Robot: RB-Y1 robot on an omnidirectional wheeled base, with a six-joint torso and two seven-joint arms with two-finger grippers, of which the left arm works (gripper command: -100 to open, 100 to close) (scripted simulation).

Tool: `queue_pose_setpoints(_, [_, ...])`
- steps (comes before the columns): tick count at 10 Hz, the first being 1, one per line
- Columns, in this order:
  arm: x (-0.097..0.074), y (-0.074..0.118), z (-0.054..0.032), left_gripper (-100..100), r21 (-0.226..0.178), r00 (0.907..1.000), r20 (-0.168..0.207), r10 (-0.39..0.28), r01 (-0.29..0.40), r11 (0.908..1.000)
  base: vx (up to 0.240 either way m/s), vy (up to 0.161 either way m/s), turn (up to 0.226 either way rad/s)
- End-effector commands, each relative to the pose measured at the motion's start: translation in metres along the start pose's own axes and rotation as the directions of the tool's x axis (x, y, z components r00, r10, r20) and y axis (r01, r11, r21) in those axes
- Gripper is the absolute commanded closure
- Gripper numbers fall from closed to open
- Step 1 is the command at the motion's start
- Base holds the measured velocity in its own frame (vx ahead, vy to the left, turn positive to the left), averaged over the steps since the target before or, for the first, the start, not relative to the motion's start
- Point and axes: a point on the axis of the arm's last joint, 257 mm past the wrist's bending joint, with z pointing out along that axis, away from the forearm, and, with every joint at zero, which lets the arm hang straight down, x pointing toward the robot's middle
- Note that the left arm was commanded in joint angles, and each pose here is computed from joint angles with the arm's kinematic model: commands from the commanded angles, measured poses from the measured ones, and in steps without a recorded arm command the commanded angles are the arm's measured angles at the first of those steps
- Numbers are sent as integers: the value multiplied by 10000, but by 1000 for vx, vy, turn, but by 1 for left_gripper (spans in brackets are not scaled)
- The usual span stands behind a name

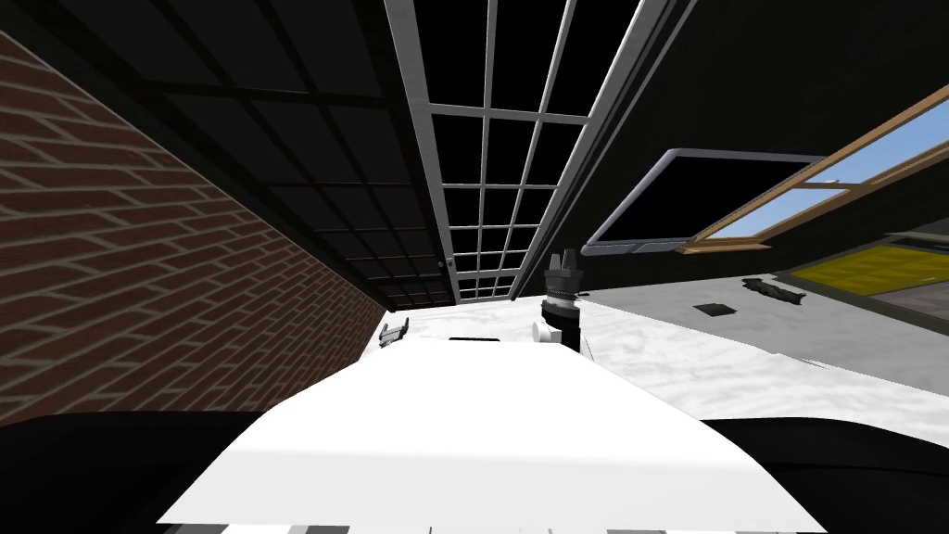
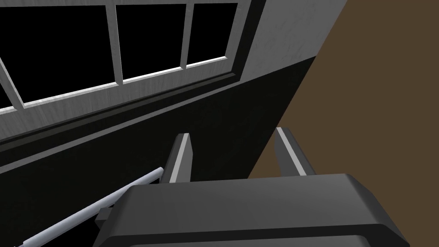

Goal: Pull the door open

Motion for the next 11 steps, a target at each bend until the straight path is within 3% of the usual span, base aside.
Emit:
queue_pose_setpoints(1, [84, 182, -67, -100, -345, 9997, -217, 75, -82, 9994, -109, 36, -24])
queue_pose_setpoints(5, [230, 546, -218, -100, -1211, 9979, -633, 139, -215, 9924, -98, 42, -54])
queue_pose_setpoints(7, [272, 657, -239, -100, -1661, 9973, -734, 60, -182, 9859, -27, 43, -148])
queue_pose_setpoints(11, [166, 475, -27, -100, -1759, 9991, -379, -199, 129, 9843, 149, 46, -187])
